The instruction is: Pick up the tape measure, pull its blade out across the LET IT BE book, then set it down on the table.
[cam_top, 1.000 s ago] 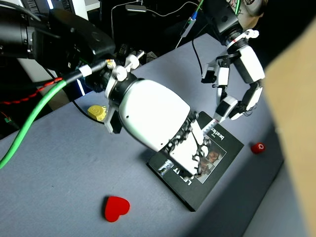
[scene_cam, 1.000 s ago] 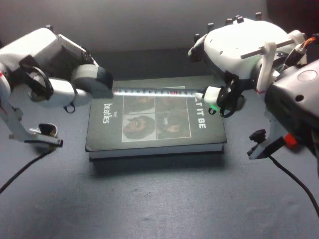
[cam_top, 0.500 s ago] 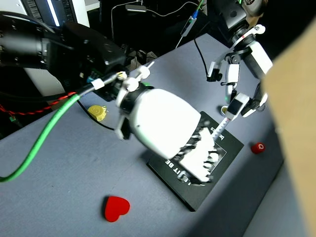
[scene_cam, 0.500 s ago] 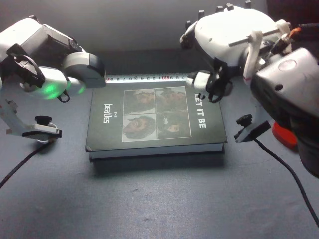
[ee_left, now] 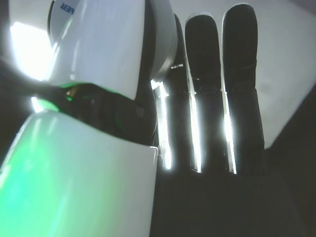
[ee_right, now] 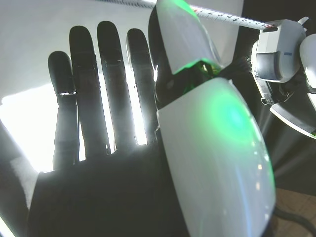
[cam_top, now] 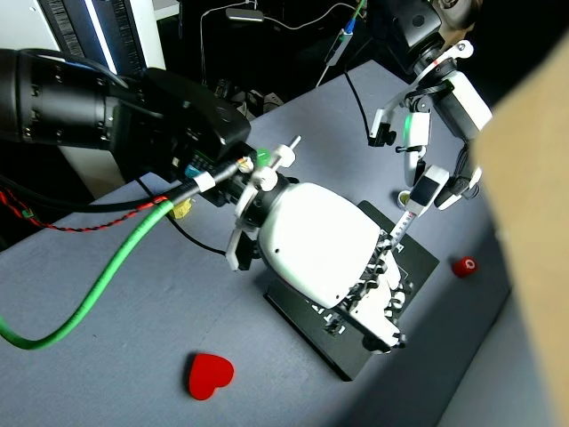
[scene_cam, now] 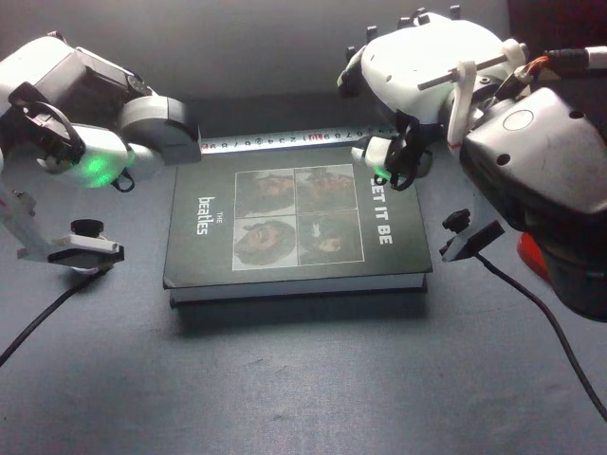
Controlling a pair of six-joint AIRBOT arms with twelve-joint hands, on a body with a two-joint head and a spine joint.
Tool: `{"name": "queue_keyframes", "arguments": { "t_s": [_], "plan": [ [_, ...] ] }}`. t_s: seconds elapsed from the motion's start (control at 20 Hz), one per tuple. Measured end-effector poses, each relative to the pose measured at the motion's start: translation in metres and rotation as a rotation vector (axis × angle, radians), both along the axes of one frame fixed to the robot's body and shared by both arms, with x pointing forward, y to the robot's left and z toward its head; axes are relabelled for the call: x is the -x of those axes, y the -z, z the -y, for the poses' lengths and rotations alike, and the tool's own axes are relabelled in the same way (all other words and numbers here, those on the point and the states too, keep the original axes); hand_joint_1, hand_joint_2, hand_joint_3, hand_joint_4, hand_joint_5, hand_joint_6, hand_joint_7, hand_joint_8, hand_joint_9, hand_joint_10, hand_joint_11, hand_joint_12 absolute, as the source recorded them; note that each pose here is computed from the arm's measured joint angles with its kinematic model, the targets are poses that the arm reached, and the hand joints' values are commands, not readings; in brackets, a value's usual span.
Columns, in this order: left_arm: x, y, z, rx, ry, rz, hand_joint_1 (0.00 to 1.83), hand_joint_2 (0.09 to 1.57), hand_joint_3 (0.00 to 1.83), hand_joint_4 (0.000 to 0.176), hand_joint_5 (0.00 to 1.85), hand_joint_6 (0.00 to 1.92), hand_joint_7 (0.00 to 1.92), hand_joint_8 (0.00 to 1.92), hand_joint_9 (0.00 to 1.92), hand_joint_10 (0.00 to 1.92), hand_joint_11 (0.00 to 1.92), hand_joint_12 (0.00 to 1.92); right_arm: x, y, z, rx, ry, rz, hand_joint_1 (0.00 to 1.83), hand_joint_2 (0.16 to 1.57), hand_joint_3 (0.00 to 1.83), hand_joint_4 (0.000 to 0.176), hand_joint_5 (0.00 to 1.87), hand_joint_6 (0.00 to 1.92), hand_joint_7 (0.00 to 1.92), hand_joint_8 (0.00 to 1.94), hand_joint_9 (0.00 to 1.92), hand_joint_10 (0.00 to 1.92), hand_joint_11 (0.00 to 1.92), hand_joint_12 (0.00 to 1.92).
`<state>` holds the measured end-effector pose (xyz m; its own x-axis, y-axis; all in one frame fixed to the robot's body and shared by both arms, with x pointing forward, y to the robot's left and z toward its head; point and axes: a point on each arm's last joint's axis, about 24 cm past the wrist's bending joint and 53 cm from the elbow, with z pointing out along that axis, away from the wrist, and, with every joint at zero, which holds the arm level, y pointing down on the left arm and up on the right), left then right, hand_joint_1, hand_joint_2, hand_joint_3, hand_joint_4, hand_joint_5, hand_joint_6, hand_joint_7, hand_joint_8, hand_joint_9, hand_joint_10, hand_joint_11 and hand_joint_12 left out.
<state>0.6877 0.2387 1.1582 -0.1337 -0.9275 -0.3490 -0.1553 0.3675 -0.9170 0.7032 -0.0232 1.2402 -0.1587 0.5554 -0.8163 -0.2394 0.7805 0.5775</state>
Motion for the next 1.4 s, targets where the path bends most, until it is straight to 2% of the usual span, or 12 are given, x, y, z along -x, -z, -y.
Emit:
{"name": "queue_keyframes", "arguments": {
  "t_s": [0.4, 0.55, 1.4],
  "plan": [
    [0.001, 0.001, 0.000, 0.008, -0.005, -0.006, 1.38, 1.08, 0.00, 0.000, 1.07, 0.67, 1.07, 0.91, 0.89, 1.21, 0.81, 1.08, -0.004, -0.001, 0.001, 0.006, 0.002, 0.007, 1.03, 1.14, 0.00, 0.000, 0.68, 0.01, 0.78, 0.01, 0.71, 0.02, 0.20, 1.21],
    [0.001, 0.002, 0.000, 0.014, -0.008, -0.011, 1.38, 1.08, 0.00, 0.000, 1.07, 0.69, 1.07, 0.90, 0.89, 1.21, 0.81, 1.09, -0.003, 0.007, 0.002, 0.023, 0.002, 0.000, 1.03, 1.15, 0.00, 0.000, 0.69, 0.01, 0.78, 0.01, 0.71, 0.02, 0.19, 1.20],
    [0.003, 0.003, 0.003, 0.019, -0.003, -0.016, 1.38, 1.09, 0.00, 0.000, 1.06, 0.73, 1.07, 0.89, 0.88, 1.21, 0.80, 1.09, -0.009, 0.013, 0.009, 0.038, 0.021, -0.003, 1.03, 1.16, 0.00, 0.000, 0.68, 0.00, 0.75, 0.00, 0.72, 0.02, 0.20, 1.21]
  ]
}}
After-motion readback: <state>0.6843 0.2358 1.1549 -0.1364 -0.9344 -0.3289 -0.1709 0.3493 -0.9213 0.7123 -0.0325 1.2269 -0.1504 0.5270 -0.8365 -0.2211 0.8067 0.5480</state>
